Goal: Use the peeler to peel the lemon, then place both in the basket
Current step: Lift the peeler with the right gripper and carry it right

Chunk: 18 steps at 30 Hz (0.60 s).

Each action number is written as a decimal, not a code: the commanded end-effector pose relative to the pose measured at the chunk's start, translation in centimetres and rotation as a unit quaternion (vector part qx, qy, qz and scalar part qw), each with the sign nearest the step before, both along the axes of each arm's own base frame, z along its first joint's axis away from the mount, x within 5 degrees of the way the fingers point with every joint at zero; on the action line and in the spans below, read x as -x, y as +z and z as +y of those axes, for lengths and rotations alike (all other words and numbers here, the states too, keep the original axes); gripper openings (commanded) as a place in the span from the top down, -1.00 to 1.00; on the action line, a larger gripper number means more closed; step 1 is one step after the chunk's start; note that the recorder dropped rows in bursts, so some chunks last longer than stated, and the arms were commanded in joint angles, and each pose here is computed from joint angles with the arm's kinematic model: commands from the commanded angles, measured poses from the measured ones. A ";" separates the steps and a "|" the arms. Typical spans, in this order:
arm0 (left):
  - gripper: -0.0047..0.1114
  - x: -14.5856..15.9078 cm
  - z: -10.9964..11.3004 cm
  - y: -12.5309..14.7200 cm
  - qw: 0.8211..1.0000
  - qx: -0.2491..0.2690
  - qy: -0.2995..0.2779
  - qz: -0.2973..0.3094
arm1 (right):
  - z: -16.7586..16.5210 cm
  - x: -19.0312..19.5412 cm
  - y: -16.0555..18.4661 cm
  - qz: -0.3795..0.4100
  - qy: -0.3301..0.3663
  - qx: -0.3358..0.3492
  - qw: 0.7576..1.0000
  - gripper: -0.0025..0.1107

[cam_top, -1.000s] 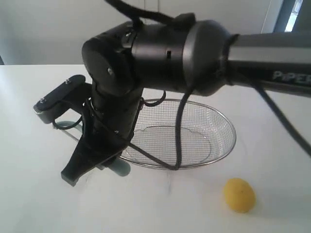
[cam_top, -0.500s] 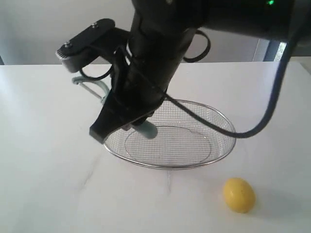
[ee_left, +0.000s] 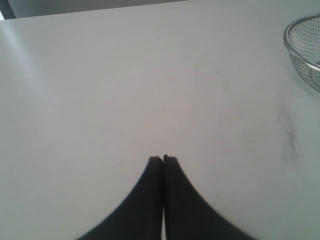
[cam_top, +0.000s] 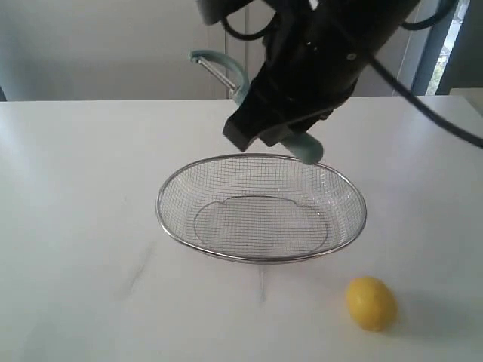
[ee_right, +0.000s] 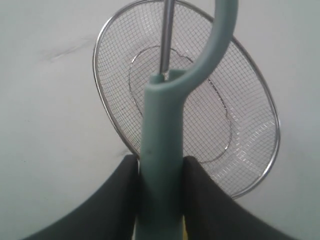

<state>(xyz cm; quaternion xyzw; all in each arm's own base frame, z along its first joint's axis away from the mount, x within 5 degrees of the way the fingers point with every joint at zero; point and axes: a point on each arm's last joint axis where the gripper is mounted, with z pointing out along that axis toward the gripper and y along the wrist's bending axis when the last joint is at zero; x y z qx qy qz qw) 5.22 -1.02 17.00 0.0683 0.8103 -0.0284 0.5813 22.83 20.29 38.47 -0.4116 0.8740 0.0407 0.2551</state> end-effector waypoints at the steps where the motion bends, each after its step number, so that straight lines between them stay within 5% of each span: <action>1: 0.92 0.0 0.0 -0.1 1.000 0.005 0.001 0.000 | -2.2 0.6 1.6 -0.016 -0.016 -0.002 1.000 0.96; 8: 0.92 0.0 0.0 -0.1 1.000 0.005 0.001 0.000 | -4.9 1.2 2.9 -0.047 -0.042 -0.002 0.998 0.96; 18: 0.92 0.0 0.0 -0.1 1.000 0.005 0.001 0.000 | -10.1 2.0 0.3 -0.025 -0.081 0.042 0.995 0.96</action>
